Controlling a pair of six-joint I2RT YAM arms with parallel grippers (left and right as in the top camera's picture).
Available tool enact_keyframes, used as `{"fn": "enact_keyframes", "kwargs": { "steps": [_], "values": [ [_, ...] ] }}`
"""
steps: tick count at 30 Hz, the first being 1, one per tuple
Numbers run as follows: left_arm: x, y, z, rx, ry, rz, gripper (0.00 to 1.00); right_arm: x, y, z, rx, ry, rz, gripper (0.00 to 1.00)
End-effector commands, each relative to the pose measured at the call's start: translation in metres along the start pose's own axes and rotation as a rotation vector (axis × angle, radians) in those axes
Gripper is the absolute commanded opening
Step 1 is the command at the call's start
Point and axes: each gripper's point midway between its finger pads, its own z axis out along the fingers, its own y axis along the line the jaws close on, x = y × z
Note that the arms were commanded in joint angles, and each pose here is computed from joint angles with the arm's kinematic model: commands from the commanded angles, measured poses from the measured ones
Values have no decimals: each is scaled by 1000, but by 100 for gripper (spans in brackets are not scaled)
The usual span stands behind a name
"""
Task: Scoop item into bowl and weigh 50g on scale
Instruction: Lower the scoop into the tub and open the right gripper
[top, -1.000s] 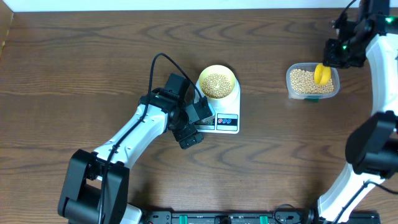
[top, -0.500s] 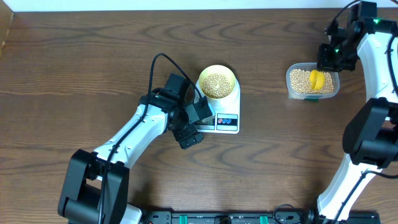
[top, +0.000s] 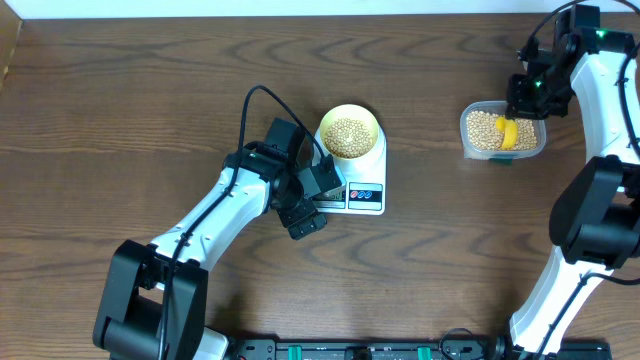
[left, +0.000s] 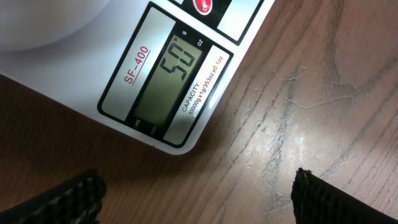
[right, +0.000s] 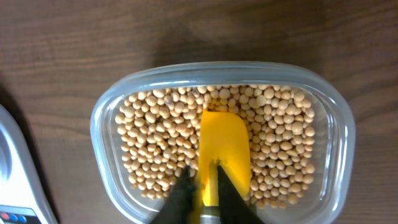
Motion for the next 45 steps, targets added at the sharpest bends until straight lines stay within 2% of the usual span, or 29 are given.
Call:
{"fn": "enact_keyframes", "kwargs": {
  "steps": [1,4,8,12,16,20,25,28,30,31,33,34,35,39,45],
  "values": [
    [4,-2,3,8,14,14,98,3,-10,10,67,29,-12,40],
    [4,-2,3,8,14,14,98,1,-16,7,107,21,-14,59],
    [4,-2,3,8,14,14,98,-11,-15,1,108,-25,-20,70],
    [4,-2,3,9,14,14,98,-34,-12,-8,99,-112,-31,76],
    [4,-2,3,8,14,14,98,-51,7,-14,3,-185,-54,82],
    [4,-2,3,8,14,14,98,-65,35,-19,-147,-246,-86,88],
    [4,-2,3,8,14,14,98,-84,82,-37,-392,-351,-157,89],
    [4,-2,3,8,14,14,98,-95,105,-45,-472,-398,-173,81],
    [4,-2,3,8,14,14,98,-98,120,-46,-487,-414,-191,71],
    [4,-2,3,8,14,14,98,-98,127,-46,-491,-416,-207,63],
    [4,-2,3,8,14,14,98,-97,143,-44,-497,-417,-238,39],
    [4,-2,3,8,14,14,98,-95,150,-41,-489,-413,-251,15],
    [4,-2,3,9,14,14,98,-94,156,-38,-468,-406,-259,2],
    [4,-2,3,8,14,14,98,-83,154,-15,-261,-352,-256,1],
    [4,-2,3,8,14,14,98,-74,100,-4,130,-300,-211,1]
  ]
}}
